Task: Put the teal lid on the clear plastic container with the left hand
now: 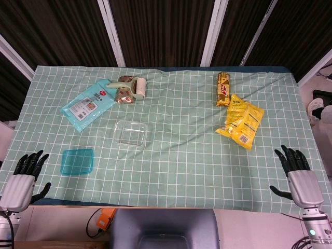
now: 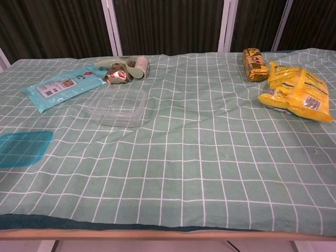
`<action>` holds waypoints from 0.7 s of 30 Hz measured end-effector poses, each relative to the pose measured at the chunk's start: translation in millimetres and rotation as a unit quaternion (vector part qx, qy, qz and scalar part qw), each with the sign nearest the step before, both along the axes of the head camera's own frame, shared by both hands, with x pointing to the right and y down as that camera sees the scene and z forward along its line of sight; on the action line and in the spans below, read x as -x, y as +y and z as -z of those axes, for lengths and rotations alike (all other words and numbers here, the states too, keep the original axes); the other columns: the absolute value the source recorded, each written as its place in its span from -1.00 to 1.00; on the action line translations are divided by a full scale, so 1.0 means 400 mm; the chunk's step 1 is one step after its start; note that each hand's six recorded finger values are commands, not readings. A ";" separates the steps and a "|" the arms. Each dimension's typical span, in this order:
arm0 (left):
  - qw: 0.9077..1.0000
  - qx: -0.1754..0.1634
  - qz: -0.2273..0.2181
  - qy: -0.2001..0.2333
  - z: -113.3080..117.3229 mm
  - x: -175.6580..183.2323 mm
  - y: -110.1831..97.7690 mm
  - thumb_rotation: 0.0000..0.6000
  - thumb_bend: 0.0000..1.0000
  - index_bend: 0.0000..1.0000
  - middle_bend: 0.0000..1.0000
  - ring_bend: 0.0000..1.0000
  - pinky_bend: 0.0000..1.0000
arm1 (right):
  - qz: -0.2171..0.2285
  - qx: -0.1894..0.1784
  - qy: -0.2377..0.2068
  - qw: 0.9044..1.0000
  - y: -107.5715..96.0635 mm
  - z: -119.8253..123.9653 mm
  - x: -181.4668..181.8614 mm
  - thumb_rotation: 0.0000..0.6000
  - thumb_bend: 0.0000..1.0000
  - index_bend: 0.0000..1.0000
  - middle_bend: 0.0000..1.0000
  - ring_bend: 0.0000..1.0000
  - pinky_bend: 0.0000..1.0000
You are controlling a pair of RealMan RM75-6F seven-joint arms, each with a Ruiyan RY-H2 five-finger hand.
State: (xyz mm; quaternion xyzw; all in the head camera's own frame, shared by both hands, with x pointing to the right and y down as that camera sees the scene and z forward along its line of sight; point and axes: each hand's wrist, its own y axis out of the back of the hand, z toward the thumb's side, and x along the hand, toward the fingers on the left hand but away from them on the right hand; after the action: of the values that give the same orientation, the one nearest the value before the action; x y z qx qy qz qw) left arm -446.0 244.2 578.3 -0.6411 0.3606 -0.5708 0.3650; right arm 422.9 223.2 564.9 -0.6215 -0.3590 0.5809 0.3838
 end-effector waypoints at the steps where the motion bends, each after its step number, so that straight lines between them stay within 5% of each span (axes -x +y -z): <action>1: 1.000 0.002 -0.001 0.001 -0.002 -0.002 0.000 1.00 -0.32 -1.00 -1.00 -1.00 -0.91 | 0.000 0.000 0.000 1.000 0.000 0.001 0.000 1.00 -0.65 -1.00 -1.00 -1.00 -1.00; 7: 1.000 0.018 -0.013 0.019 -0.021 -0.022 -0.006 1.00 -0.36 -1.00 -1.00 -1.00 -0.91 | -0.003 0.001 -0.002 1.000 0.004 0.006 -0.007 1.00 -0.65 -1.00 -1.00 -1.00 -1.00; 13: 0.994 0.034 -0.050 0.093 -0.044 -0.084 -0.031 1.00 -0.43 -1.00 -1.00 -1.00 -0.93 | -0.008 0.003 -0.006 1.000 0.008 0.012 -0.018 1.00 -0.65 -1.00 -1.00 -1.00 -1.00; 21: 0.962 0.082 -0.099 0.241 -0.128 -0.177 -0.110 1.00 -0.48 -1.00 -1.00 -1.00 -1.00 | -0.004 0.017 -0.010 1.000 0.012 0.000 -0.009 1.00 -0.64 -1.00 -1.00 -1.00 -1.00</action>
State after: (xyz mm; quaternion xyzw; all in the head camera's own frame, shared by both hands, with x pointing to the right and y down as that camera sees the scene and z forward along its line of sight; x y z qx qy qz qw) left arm -375.1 200.2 629.4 -0.8200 0.3240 -0.3883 0.2682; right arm 426.6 228.0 564.9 -0.6326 -0.3552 0.5820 0.3673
